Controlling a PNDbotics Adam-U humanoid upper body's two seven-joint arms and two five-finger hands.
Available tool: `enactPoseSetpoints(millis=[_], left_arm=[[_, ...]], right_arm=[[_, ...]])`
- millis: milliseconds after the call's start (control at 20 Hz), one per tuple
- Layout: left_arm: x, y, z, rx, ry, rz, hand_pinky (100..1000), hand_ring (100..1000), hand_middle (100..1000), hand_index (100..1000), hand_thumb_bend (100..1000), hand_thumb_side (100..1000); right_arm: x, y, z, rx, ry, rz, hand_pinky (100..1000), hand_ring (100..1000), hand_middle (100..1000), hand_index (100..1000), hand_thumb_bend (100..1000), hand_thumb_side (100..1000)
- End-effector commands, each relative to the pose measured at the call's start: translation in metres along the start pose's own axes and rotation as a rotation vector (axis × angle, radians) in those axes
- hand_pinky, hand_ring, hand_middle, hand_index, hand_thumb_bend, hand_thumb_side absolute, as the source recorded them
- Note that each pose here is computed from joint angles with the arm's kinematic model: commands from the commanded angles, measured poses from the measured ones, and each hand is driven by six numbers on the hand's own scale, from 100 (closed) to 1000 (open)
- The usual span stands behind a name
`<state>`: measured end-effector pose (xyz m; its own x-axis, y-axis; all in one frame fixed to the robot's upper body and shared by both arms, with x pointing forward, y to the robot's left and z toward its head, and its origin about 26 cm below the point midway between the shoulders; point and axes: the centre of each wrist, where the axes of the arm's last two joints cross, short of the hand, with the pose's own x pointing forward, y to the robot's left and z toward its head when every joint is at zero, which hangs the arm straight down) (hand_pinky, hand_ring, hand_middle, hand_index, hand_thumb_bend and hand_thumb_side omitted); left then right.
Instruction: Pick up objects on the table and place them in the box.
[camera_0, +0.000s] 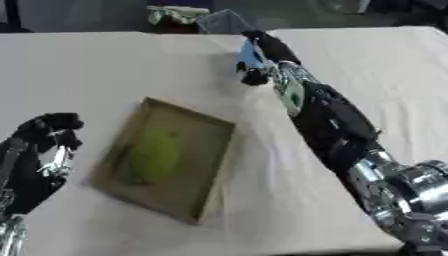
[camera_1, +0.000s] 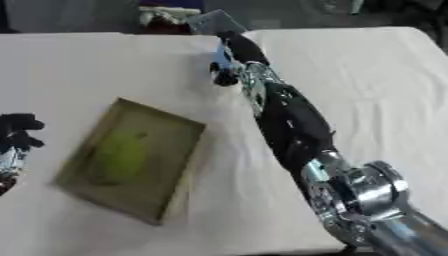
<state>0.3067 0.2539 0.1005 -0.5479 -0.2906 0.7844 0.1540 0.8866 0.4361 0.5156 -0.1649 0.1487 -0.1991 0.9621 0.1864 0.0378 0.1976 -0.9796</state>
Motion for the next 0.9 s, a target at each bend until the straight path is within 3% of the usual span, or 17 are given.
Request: enactPoseSetpoints(millis=[50,100,350,750,850,900], left_arm=[[0.004,0.003,-0.002,-0.001,-0.015,-0.008,604,741,630,763,100,489],[0.004,0.004,-0.002,0.0,-0.015,-0.008,604,741,630,763,100,489],[0.004,0.004,-0.002,0.003,-0.016,-0.008,605,741,630,763,100,488],[0.004,0.004,-0.002,0.005,-0.015,-0.009,605,741,630,763,100,488],[0.004,0.004,-0.002,0.007,-0.016,-0.009,605,741,630,763,100,488],[0.004,0.004,-0.002,0.007,-0.016,-0.009,605,741,630,763,100,488]], right_arm=[[-0.006,-0.009,-0.001,-0.031,0.009,0.048,704,617,714,916,100,207],[-0.005,-0.01,-0.001,-0.052,0.003,0.061,672,571,648,858,100,204],[0.001,-0.017,-0.002,-0.188,-0.056,0.122,586,488,517,718,100,194],[0.018,-0.03,-0.004,-0.28,-0.216,0.179,564,470,500,702,100,157],[0.023,-0.034,-0.005,-0.286,-0.253,0.188,596,506,513,711,100,167],[0.024,-0.034,-0.005,-0.275,-0.267,0.196,692,635,609,792,100,196]])
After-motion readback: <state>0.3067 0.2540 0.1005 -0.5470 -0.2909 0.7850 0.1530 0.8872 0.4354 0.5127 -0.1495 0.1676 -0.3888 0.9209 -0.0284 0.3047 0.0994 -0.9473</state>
